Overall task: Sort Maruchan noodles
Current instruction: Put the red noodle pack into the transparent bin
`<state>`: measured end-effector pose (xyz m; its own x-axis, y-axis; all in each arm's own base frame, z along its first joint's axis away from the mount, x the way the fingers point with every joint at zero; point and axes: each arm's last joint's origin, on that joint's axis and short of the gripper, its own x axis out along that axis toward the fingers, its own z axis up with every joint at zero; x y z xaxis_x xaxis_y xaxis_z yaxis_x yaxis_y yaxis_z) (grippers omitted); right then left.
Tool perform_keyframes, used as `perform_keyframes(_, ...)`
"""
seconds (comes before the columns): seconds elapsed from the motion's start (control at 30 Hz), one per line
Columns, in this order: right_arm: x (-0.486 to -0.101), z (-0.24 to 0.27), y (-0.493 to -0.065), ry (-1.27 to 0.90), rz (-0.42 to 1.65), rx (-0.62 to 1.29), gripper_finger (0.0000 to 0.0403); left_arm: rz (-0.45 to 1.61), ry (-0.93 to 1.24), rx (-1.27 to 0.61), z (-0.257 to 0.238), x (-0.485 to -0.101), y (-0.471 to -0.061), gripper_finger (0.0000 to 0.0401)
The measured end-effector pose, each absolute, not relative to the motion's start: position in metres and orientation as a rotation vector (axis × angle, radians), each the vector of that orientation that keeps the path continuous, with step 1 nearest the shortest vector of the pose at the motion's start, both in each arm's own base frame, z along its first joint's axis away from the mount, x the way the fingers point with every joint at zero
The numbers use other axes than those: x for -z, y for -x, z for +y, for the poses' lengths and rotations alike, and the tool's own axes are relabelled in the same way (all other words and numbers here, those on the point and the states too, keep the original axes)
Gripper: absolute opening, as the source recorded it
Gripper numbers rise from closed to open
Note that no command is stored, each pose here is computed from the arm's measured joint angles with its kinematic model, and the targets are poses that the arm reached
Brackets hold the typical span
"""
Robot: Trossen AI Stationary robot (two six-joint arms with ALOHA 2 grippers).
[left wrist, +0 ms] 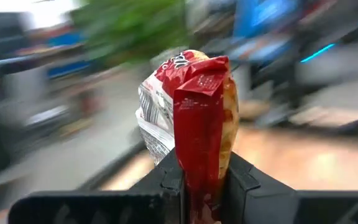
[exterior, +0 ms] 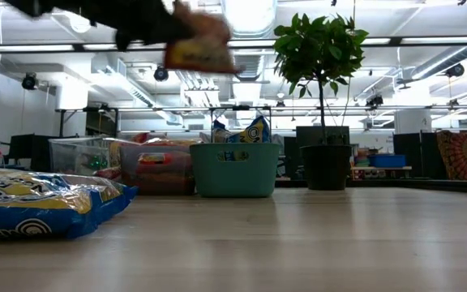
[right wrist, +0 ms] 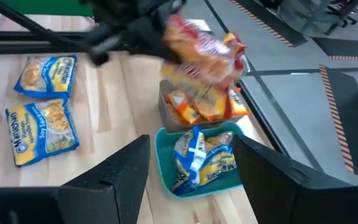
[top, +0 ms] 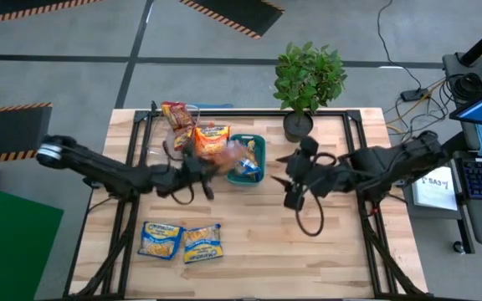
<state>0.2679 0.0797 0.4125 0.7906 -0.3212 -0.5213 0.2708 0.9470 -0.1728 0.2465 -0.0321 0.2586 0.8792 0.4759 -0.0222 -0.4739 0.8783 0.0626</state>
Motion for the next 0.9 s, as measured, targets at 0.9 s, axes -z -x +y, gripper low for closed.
perform_keyframes(0.9,-0.355,0.098,-0.319,0.241,0.769,0.311,0.0221,1.2,0.35,-1.216,0.165,-0.28,-0.154,0.0035)
